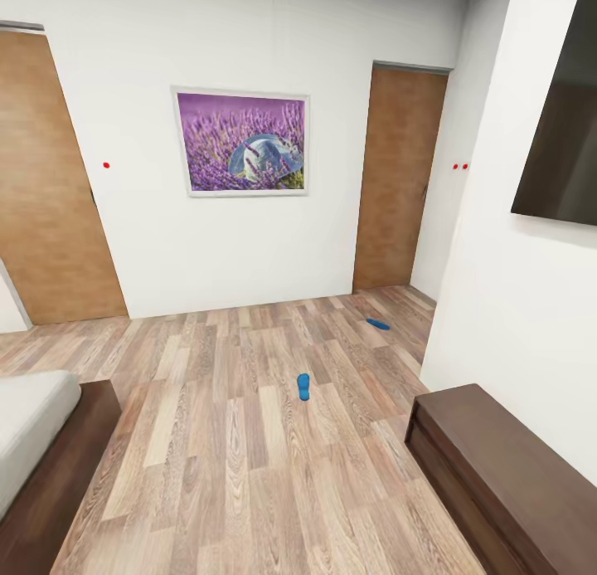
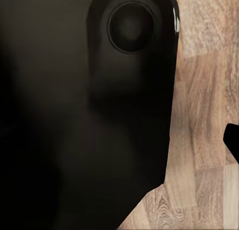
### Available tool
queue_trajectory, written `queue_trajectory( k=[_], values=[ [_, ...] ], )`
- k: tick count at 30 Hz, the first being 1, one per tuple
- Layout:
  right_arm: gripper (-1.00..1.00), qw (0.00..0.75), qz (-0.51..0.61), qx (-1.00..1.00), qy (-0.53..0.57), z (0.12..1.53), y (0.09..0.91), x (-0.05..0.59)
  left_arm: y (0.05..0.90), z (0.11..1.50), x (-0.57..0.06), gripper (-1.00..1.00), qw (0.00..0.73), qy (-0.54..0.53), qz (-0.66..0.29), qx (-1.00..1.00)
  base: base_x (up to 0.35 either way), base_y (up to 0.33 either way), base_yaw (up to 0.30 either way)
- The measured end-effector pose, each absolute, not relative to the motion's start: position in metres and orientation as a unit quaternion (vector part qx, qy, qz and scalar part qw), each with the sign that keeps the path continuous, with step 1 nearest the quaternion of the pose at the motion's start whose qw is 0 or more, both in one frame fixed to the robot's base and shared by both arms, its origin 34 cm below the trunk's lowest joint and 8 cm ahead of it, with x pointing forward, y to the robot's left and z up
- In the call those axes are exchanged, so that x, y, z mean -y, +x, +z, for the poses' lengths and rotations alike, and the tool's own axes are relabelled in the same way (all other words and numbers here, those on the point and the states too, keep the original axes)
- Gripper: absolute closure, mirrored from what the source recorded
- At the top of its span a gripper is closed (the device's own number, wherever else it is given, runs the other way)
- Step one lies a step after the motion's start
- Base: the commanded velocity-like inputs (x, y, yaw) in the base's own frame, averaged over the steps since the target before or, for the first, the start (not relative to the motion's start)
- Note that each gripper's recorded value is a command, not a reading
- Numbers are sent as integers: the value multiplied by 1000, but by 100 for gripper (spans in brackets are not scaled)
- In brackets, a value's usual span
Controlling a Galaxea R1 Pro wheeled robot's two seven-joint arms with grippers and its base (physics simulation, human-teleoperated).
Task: In the bedroom, move the book from the bed onto either nightstand, and place the two sandals side by side next to the bed.
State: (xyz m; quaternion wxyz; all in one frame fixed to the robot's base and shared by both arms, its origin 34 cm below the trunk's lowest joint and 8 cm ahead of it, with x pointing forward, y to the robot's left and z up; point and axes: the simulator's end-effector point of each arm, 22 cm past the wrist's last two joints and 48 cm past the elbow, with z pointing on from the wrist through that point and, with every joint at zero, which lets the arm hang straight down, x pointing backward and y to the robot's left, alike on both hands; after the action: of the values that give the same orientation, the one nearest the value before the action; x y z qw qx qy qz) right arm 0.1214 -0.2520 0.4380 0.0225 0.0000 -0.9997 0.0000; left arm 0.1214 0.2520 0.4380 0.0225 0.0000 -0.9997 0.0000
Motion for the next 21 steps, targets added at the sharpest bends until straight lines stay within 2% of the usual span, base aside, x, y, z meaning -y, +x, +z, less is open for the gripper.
queue_trajectory(
  k=[13,21],
  values=[
    [-100,24,-3,1000,1,438,121,252,158,438,-228,-100,-27,2,17,999,15,0,0],
    [-100,24,-2,1000,1,438,121,254,184,440,-228,-100,-58,3,16,998,276,0,0]
  ],
)
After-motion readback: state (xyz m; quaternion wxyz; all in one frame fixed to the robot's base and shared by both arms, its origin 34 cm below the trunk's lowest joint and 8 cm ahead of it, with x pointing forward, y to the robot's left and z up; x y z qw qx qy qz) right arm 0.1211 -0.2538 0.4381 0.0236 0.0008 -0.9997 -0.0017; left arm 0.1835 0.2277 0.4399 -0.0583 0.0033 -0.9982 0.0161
